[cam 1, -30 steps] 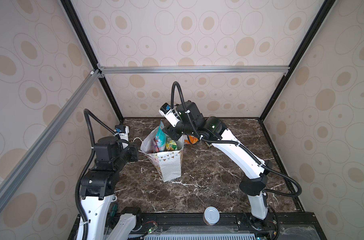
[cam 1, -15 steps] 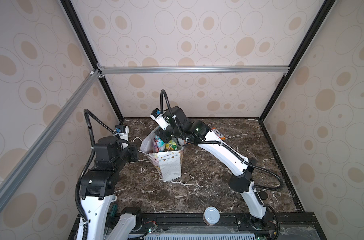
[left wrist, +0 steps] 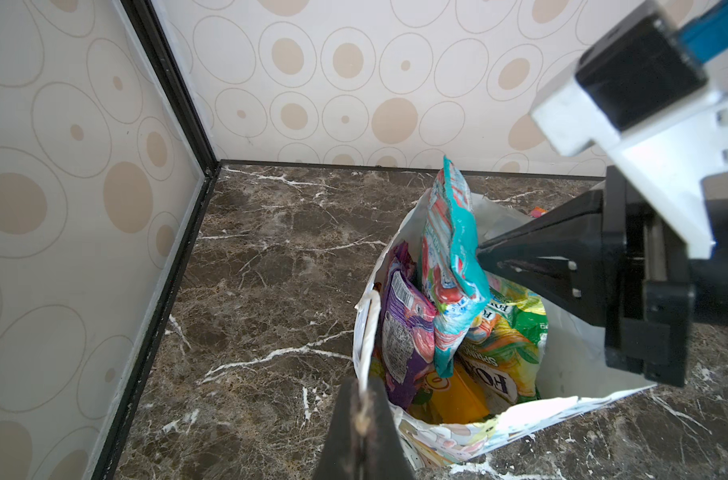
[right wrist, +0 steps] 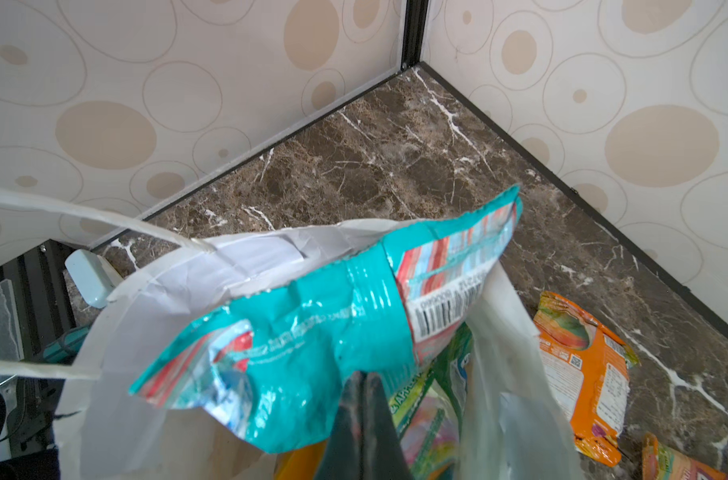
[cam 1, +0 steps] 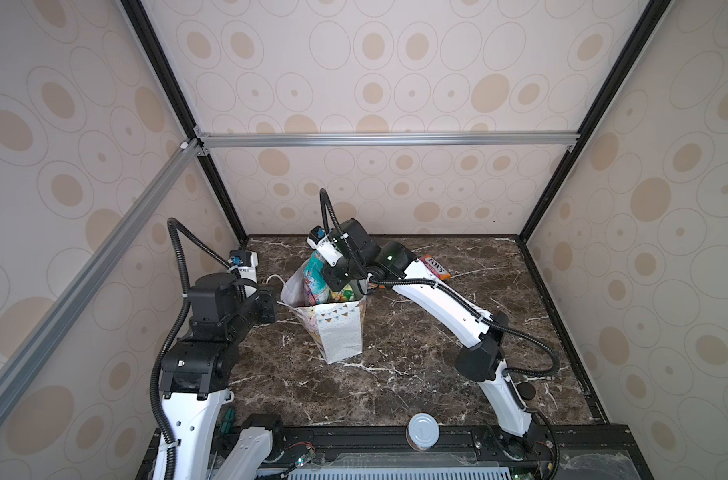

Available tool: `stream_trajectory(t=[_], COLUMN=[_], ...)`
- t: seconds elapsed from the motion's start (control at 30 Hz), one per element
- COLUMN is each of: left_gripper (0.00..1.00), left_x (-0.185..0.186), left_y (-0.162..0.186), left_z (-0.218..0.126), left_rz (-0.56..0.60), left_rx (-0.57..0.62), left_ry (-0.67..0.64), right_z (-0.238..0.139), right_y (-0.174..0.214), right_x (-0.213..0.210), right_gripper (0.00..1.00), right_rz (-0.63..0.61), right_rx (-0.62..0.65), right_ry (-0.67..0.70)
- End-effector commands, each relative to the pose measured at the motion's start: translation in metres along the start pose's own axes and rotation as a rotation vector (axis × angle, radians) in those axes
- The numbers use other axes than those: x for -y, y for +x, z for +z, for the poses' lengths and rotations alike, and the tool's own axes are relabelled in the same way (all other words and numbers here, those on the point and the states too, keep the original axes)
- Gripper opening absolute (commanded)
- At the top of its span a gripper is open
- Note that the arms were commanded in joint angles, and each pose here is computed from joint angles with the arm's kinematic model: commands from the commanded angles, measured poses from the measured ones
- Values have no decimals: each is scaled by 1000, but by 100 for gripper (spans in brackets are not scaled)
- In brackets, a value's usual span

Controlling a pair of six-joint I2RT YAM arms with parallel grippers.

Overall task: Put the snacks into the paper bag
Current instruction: 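Push the teal packet down into the bag with the right gripper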

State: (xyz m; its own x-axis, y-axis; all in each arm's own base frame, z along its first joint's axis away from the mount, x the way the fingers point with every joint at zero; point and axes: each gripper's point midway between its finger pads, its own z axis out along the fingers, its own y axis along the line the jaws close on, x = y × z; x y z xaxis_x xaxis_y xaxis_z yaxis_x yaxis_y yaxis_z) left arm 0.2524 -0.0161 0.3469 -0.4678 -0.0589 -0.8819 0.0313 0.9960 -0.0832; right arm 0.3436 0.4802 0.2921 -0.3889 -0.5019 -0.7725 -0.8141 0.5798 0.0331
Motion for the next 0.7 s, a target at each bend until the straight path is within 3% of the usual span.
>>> stream_trajectory(t=[0.0,0.07,0.23,0.47,0.67], left_gripper=[0,0,0,0,0], left_x=[-2,-1,-3,-2,-2], left_y=[-14,-14,-13,-15,-15], left_z=[-9,-8,-9,-10,-12], left_rz=[24,21,23,18,24], left_rx=[59,60,57,62,63], left_ry=[-15,-11,-18,-16,-17], right_z=[-28,-44,-55,-45,-26], right_y=[-17,-29,-34,-30,-24], right_x=[0,-3,-23,-51,-31], right_gripper=[18,41,58,73,75], right_rz=[3,19,-10,-64,5], right_rx=[51,105,154,159,144], right_ry=[9,-4,-34,73,265])
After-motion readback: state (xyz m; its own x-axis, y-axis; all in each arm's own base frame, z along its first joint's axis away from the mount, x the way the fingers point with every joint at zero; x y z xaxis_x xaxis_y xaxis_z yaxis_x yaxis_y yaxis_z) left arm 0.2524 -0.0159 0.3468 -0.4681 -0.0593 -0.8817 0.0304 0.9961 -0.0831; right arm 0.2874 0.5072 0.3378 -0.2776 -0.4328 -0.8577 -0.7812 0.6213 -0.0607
